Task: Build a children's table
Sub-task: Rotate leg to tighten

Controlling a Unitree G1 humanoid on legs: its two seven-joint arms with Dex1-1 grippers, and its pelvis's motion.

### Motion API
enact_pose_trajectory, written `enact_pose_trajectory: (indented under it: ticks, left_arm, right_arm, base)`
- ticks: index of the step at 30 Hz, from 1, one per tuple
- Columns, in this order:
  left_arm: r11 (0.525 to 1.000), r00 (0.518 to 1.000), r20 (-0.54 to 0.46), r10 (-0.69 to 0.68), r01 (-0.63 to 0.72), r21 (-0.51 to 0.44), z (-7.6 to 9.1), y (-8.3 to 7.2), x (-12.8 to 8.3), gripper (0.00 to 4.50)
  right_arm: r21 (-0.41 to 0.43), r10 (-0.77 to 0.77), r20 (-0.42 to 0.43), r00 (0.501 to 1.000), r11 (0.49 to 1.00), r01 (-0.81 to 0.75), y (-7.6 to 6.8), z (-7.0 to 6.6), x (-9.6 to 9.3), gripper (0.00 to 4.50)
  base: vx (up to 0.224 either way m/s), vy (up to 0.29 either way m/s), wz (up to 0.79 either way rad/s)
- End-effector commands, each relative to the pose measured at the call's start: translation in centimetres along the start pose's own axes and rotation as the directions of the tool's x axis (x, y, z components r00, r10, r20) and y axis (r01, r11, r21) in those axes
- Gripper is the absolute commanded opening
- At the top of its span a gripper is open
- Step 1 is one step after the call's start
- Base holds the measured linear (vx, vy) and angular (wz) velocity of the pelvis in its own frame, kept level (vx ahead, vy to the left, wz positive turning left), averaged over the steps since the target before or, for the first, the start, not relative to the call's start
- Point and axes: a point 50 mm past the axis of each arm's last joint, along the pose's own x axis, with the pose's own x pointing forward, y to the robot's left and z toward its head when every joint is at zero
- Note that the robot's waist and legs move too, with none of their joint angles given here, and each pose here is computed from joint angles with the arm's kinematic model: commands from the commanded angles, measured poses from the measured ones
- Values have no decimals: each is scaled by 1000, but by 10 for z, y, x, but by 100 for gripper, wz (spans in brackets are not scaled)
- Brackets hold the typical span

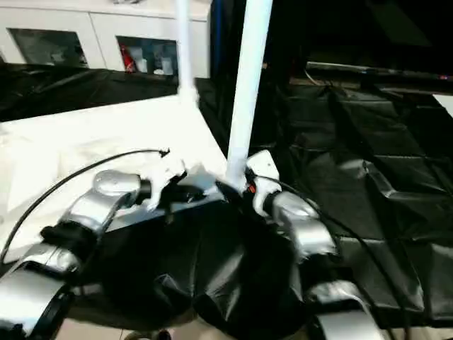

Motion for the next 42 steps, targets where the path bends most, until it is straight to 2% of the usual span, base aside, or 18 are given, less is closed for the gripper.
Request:
enact_pose_trajectory:
  ticks: [1,6,10,17,21,25,28,29,31,35,36,37,39,40,41,42]
  left_arm:
    - [988,987,67,-143,138,77,17,-13,8,0]
    - [970,971,25,-237,235,67,8,-20,-3,0]
    - [965,967,16,-255,254,64,6,-21,-8,0]
    - [958,959,12,-283,282,49,5,-24,-12,0]
    - [957,957,16,-288,287,41,5,-26,-10,0]
    - [975,975,19,-222,221,35,6,-22,-4,0]
    - [999,998,48,-47,47,15,15,-8,7,0]
    - [999,998,48,-47,47,15,15,-8,7,0]
    - [1000,998,52,18,-19,18,20,-3,13,0]
    - [985,983,54,174,-173,-16,32,7,28,0]
    - [985,983,54,175,-174,-17,32,7,28,0]
    - [975,974,62,219,-218,-33,36,9,34,0]
    - [975,972,79,220,-219,-28,41,9,39,0]
    - [980,975,94,200,-199,-18,43,8,40,0]
    - [980,975,94,200,-199,-18,43,8,40,0]
    - [983,978,103,183,-183,-11,43,7,39,0]
  right_arm:
    - [-43,178,-14,984,983,-178,16,1,2,372]
    - [-40,283,-15,959,958,-283,17,3,-13,372]
    - [-36,341,-51,939,939,-343,19,0,-20,372]
    - [-3,396,-60,916,918,-397,22,-1,-24,309]
    - [19,373,-57,926,928,-373,24,-4,-20,278]
    - [66,227,-37,973,972,-224,20,-7,-10,268]
    - [103,41,-60,997,994,-35,19,-14,6,267]
    - [103,41,-60,997,994,-35,19,-14,6,267]
    - [137,-63,-66,996,988,72,17,-15,15,267]
    - [227,-232,-65,970,944,241,16,-12,34,266]
    - [226,-233,-65,970,944,242,16,-12,35,266]
    - [208,-253,-53,966,943,259,20,-7,44,266]
    - [163,-231,-17,973,959,231,26,2,51,266]
    - [159,-172,13,985,973,168,30,6,53,266]
    - [159,-172,13,985,973,168,30,6,53,266]
    - [164,-153,17,988,975,149,30,6,52,301]
  base:
    - [0,0,0]
    - [0,0,0]
    - [0,0,0]
    - [0,0,0]
    - [0,0,0]
    - [0,0,0]
    - [0,0,0]
    - [0,0,0]
    - [0,0,0]
    - [0,0,0]
    - [0,0,0]
    - [0,0,0]
    - [0,0,0]
    - [0,0,0]
    - [0,0,0]
    - [0,0,0]
